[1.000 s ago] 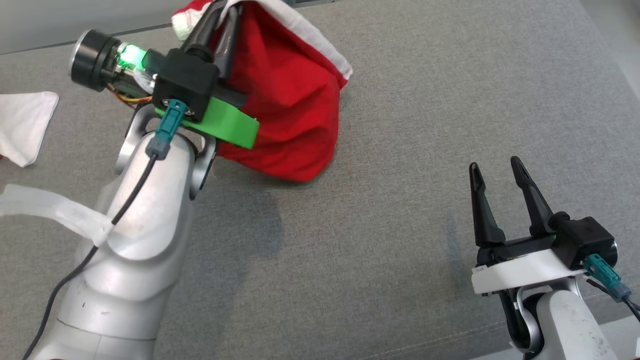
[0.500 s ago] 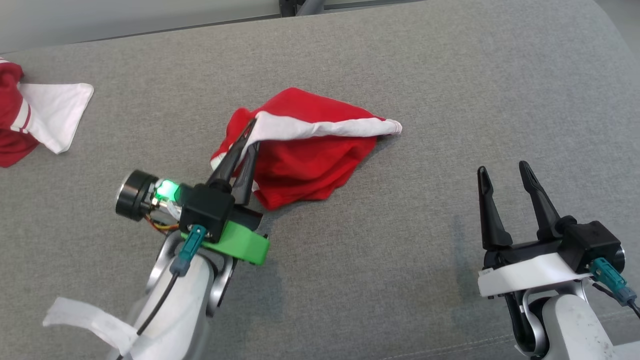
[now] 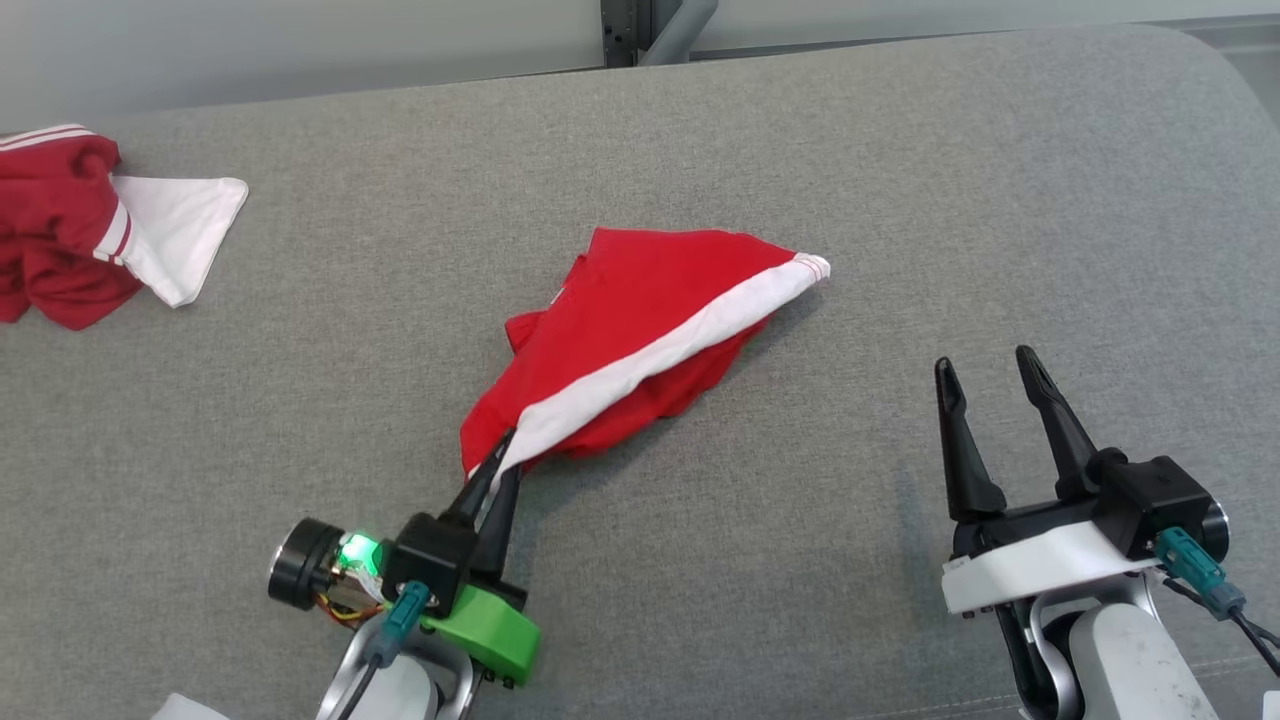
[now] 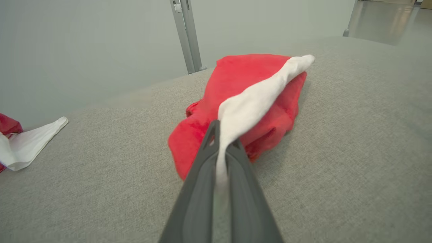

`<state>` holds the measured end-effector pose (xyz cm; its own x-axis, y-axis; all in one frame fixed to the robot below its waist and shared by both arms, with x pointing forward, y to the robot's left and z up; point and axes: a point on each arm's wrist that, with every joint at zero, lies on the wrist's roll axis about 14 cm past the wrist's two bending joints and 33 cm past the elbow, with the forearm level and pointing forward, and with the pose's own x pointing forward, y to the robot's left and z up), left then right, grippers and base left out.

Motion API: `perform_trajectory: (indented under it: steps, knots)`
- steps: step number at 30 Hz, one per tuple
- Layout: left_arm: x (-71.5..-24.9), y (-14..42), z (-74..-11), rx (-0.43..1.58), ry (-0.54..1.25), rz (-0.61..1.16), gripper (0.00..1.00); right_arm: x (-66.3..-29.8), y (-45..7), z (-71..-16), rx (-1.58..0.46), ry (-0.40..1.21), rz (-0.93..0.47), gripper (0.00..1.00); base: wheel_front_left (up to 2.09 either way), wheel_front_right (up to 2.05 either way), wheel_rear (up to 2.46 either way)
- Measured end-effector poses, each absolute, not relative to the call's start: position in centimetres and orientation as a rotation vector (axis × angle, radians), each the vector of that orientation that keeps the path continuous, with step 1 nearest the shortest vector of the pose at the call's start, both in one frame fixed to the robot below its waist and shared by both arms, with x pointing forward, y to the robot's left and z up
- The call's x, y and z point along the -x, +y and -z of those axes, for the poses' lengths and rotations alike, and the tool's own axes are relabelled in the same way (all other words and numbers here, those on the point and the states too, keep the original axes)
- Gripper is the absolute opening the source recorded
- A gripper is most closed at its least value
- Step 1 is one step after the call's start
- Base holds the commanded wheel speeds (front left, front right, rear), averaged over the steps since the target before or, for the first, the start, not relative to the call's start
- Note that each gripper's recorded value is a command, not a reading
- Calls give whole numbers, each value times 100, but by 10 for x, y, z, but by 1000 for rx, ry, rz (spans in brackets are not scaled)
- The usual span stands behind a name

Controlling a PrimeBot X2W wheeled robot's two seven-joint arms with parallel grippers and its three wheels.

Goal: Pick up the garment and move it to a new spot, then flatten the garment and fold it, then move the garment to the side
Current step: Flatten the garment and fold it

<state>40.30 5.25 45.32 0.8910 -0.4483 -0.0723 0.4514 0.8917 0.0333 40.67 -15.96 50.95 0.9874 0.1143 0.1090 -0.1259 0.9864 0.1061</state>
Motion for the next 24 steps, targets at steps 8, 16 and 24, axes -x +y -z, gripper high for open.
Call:
perform_trajectory:
  steps: [8,16,24]
  knots:
    - [-387,40,-445,-18,104,492,85,-398,-155,-509,-115,-95,-134,100,0,0,0]
    - [-373,40,-440,38,137,481,100,-390,-152,-513,-116,-103,-143,100,0,0,0]
    - [-370,59,-451,96,110,402,100,-387,-152,-517,-115,-115,-144,100,0,0,0]
